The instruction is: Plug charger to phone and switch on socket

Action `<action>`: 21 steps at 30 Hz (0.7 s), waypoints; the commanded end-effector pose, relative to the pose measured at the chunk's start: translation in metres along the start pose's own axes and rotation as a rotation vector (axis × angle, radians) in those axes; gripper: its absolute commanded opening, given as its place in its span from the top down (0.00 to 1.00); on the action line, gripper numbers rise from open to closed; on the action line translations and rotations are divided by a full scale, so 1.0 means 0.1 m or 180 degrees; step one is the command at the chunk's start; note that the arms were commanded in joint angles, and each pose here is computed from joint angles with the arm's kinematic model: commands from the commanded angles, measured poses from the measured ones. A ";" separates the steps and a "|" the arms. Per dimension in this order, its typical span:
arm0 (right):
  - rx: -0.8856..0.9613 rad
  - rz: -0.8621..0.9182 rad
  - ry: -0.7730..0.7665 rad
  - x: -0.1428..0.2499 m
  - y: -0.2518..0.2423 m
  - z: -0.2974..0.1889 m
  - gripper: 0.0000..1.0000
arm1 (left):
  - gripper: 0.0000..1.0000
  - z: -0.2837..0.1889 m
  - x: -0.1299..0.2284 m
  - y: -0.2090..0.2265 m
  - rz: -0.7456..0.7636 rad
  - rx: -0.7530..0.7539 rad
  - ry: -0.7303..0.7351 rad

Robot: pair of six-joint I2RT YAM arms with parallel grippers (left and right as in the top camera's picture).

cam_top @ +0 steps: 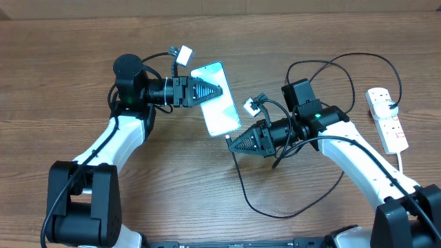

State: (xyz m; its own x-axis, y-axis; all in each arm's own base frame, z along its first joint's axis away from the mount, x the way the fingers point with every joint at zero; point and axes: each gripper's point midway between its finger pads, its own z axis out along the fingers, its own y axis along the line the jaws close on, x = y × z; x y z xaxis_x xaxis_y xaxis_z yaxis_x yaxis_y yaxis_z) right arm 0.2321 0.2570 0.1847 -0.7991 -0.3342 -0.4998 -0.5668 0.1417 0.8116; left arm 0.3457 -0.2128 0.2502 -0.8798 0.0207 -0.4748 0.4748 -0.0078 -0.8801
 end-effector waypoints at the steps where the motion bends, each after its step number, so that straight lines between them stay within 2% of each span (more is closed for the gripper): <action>1: -0.0025 -0.0096 -0.0013 -0.02 0.04 0.00 0.96 | 0.96 0.01 -0.01 0.01 0.0008 -0.0010 -0.0018; 21: -0.0063 -0.0220 -0.0087 -0.11 0.06 0.00 0.96 | 0.96 0.01 -0.01 0.01 0.0032 -0.0013 -0.0019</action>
State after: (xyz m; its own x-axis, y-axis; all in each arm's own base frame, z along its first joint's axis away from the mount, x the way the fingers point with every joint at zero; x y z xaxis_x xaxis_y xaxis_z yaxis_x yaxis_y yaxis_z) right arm 0.2397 0.2598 0.1887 -0.7723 -0.3198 -0.5488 -0.6088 0.1259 0.7833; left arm 0.3475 -0.2128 0.2498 -0.8814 0.0116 -0.4722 0.4722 -0.0021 -0.8815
